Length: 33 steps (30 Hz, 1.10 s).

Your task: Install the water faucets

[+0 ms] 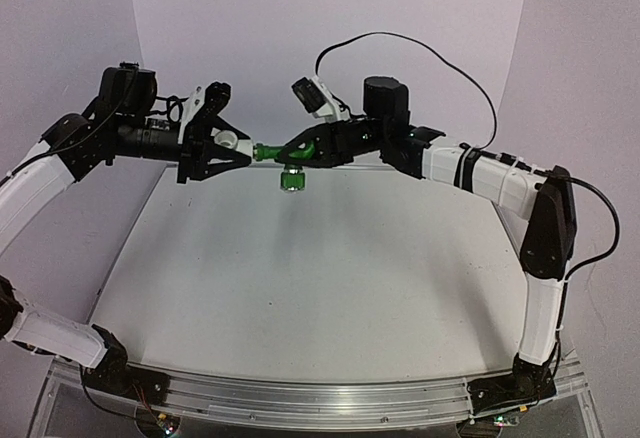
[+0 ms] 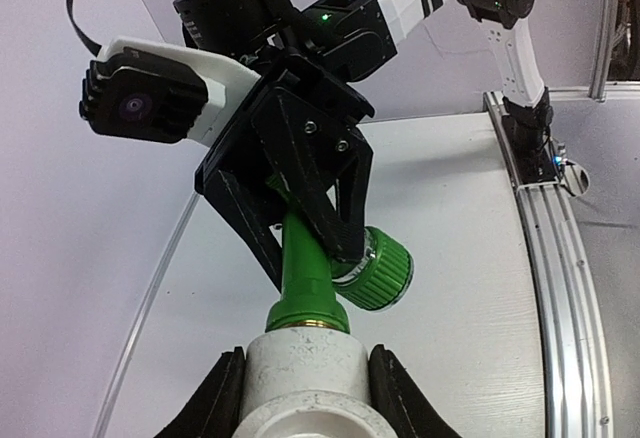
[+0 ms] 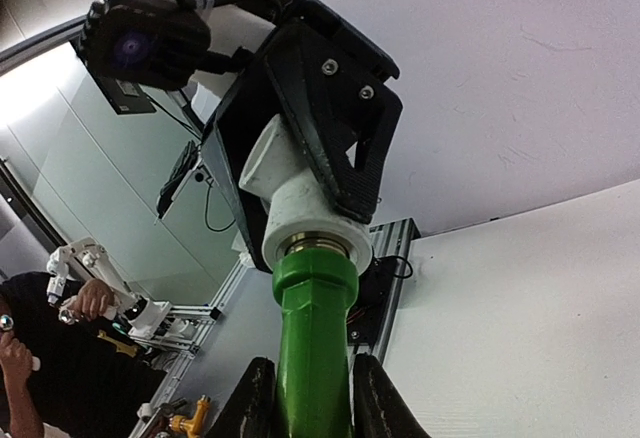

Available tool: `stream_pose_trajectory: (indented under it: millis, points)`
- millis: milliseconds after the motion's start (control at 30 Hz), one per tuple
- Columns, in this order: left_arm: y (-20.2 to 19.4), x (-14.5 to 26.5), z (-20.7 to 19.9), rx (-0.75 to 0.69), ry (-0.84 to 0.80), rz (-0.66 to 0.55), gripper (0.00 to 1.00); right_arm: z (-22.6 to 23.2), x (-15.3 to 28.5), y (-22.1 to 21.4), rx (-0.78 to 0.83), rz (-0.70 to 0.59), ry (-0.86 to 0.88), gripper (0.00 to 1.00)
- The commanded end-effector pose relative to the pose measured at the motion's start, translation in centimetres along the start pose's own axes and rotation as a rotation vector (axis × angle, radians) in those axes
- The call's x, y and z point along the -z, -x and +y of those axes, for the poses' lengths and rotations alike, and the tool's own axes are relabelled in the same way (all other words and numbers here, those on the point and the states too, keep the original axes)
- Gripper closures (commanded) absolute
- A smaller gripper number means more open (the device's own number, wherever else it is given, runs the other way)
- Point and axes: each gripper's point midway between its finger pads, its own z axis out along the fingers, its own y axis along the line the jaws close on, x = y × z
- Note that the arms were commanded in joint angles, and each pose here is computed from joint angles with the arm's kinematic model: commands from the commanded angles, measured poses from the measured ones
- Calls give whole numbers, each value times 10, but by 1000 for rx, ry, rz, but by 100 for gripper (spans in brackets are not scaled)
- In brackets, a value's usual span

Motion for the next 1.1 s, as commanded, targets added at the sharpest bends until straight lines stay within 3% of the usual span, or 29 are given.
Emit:
stream_pose_trajectory:
  millis: [0,667,1067]
  points:
    - [-36,-37,-40,-56,-147,98,100,61,-24,58,224,-117,72,100]
    - [-43,-46,-32,-474,30,86,100,49,-32,63,-127,-100,173,100]
    - [-56,-54,-21,-612,112,122,100,37,-35,52,-511,-72,208,100]
